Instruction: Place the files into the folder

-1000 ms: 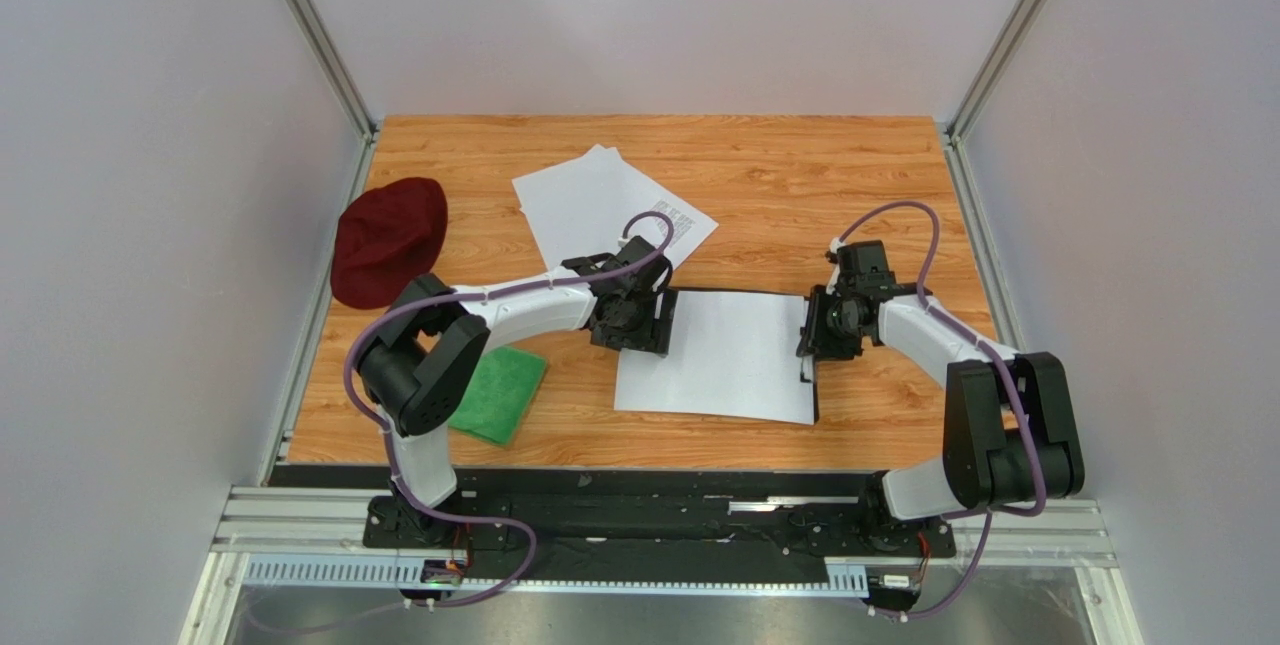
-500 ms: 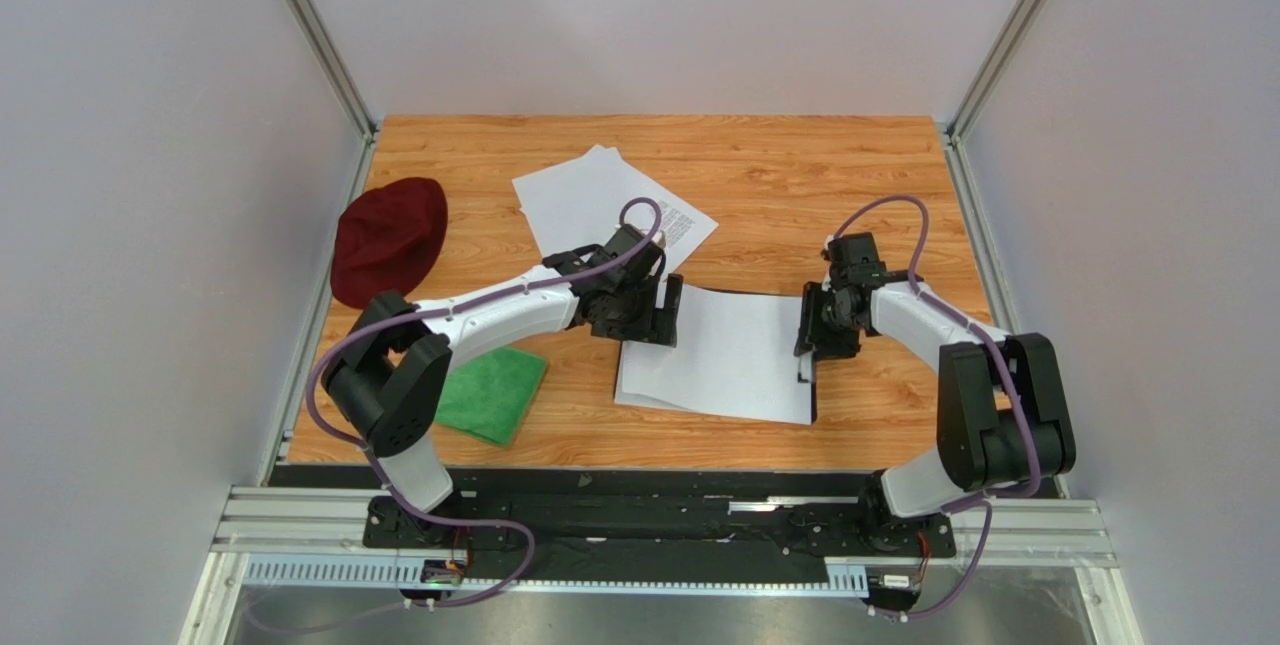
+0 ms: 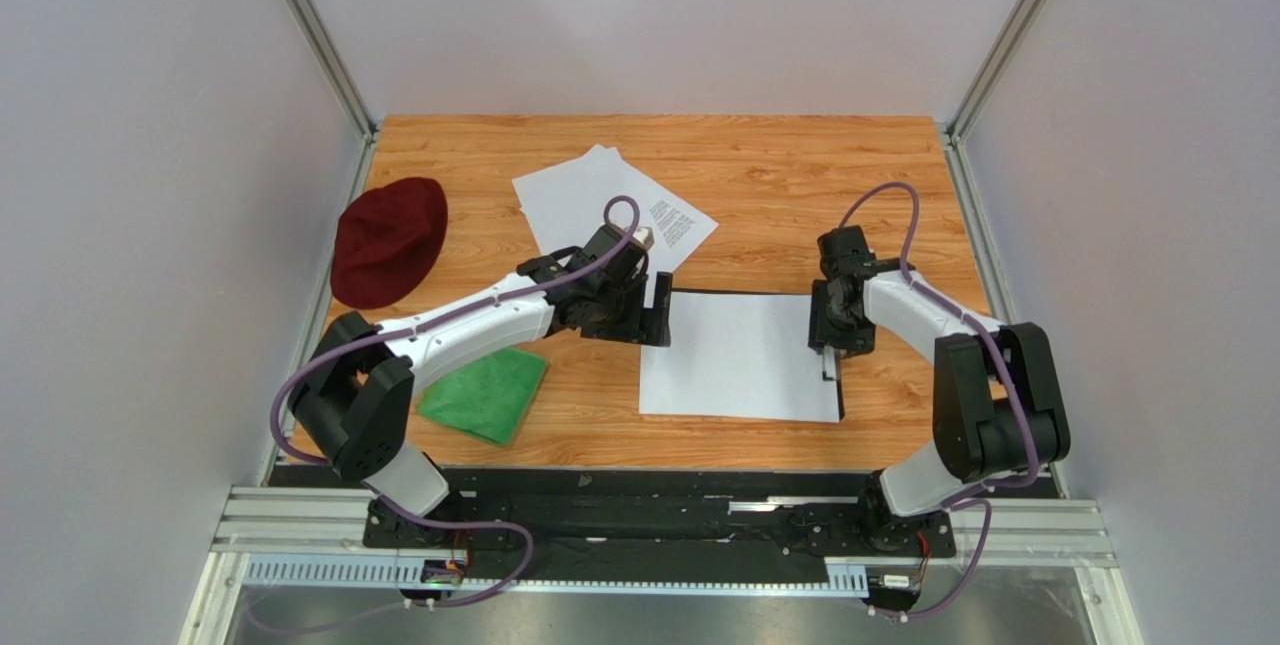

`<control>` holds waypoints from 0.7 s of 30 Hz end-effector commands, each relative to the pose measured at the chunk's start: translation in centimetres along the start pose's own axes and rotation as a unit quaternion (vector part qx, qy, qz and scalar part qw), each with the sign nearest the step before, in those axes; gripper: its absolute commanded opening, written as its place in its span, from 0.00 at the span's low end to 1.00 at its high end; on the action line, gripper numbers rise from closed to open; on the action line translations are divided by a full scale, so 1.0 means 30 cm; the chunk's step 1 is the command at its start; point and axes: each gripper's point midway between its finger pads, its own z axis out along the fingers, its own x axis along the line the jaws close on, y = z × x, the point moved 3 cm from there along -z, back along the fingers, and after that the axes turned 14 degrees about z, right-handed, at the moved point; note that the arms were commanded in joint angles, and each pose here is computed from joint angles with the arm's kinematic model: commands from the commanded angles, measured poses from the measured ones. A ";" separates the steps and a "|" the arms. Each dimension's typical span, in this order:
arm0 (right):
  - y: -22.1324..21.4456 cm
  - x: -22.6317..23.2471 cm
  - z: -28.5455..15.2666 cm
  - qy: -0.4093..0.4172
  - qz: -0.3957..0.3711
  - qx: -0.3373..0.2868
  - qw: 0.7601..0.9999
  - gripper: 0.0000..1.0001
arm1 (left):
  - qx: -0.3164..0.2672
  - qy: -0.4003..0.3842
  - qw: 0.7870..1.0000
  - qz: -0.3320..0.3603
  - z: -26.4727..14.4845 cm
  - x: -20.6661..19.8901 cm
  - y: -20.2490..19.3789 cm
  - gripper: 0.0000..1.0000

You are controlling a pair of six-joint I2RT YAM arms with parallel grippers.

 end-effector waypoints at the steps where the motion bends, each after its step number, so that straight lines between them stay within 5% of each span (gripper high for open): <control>1: 0.109 0.038 -0.128 0.001 -0.013 -0.102 0.995 0.51 | -0.029 0.002 0.999 -0.024 -0.050 0.038 0.025 0.88; 4: 0.199 0.205 -0.245 0.134 0.002 -0.149 0.980 0.66 | -0.058 -0.004 0.996 -0.066 -0.061 0.099 0.093 0.86; 7: 0.282 0.438 -0.313 0.294 0.025 -0.131 0.946 0.68 | -0.096 -0.006 0.990 -0.102 -0.048 0.172 0.192 0.83; 10: 0.357 0.664 -0.338 0.362 0.018 -0.105 0.926 0.68 | -0.105 0.007 0.986 -0.131 -0.004 0.269 0.291 0.79; 14: 0.387 0.889 -0.268 0.382 -0.017 -0.080 0.920 0.68 | -0.093 -0.023 0.980 -0.172 0.075 0.382 0.394 0.69; 21: 0.383 1.101 -0.140 0.368 -0.119 -0.082 0.919 0.68 | -0.064 -0.003 0.975 -0.214 0.218 0.496 0.416 0.67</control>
